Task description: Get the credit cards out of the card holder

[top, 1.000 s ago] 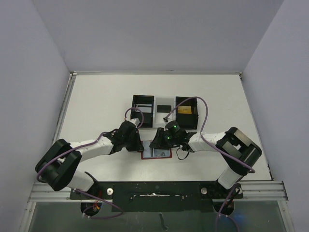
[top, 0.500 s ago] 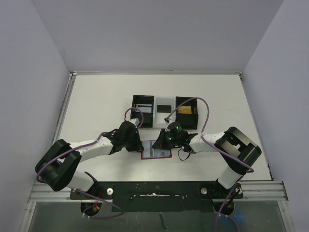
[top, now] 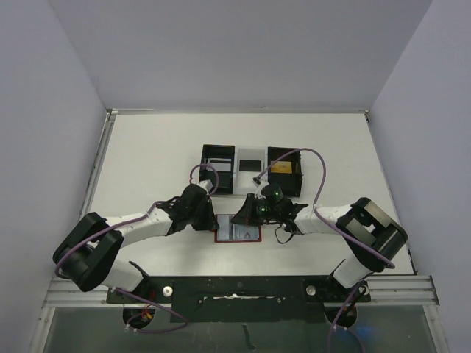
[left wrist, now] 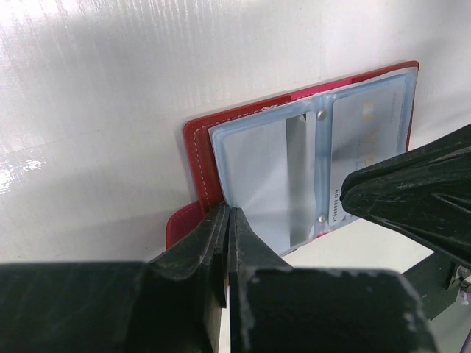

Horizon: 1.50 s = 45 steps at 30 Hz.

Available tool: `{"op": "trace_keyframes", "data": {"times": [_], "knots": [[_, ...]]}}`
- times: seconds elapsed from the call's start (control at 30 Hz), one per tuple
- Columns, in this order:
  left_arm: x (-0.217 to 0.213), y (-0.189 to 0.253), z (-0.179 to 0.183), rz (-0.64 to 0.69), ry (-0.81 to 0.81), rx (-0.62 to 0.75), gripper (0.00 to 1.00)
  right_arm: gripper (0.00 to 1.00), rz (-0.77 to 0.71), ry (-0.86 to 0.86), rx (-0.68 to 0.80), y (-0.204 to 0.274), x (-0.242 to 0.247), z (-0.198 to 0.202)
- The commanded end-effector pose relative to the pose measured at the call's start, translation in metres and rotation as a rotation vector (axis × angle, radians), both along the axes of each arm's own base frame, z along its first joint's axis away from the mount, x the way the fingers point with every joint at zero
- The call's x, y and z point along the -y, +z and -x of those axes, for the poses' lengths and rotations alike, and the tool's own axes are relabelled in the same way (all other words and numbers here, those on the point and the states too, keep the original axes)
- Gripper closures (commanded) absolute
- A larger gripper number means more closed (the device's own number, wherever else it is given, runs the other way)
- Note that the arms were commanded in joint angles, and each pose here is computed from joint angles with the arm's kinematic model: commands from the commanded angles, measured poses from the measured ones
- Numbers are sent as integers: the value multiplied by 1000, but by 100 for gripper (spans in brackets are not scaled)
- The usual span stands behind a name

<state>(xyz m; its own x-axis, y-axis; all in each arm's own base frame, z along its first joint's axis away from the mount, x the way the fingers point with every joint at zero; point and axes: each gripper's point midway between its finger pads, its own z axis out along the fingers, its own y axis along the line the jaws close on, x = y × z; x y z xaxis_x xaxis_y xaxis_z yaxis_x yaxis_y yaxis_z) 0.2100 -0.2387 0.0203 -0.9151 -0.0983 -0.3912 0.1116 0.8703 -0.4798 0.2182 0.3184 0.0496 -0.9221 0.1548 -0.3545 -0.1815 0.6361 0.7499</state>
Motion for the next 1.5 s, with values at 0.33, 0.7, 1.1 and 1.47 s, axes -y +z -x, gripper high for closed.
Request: {"op": "trace_keyframes", "data": {"times": [0.33, 0.7, 1.1, 1.47], "knots": [[9, 34, -12, 57, -13, 102, 69, 78, 80, -17, -20, -12, -1, -2], [27, 45, -10, 137, -108, 149, 70, 73, 99, -64, -47, -23, 3, -6], [-7, -17, 6, -81, -19, 21, 94, 73, 3, -87, -52, -14, -1, -6], [-7, -6, 1, -48, 16, 66, 82, 73, 67, -99, -64, -25, 7, -5]]}}
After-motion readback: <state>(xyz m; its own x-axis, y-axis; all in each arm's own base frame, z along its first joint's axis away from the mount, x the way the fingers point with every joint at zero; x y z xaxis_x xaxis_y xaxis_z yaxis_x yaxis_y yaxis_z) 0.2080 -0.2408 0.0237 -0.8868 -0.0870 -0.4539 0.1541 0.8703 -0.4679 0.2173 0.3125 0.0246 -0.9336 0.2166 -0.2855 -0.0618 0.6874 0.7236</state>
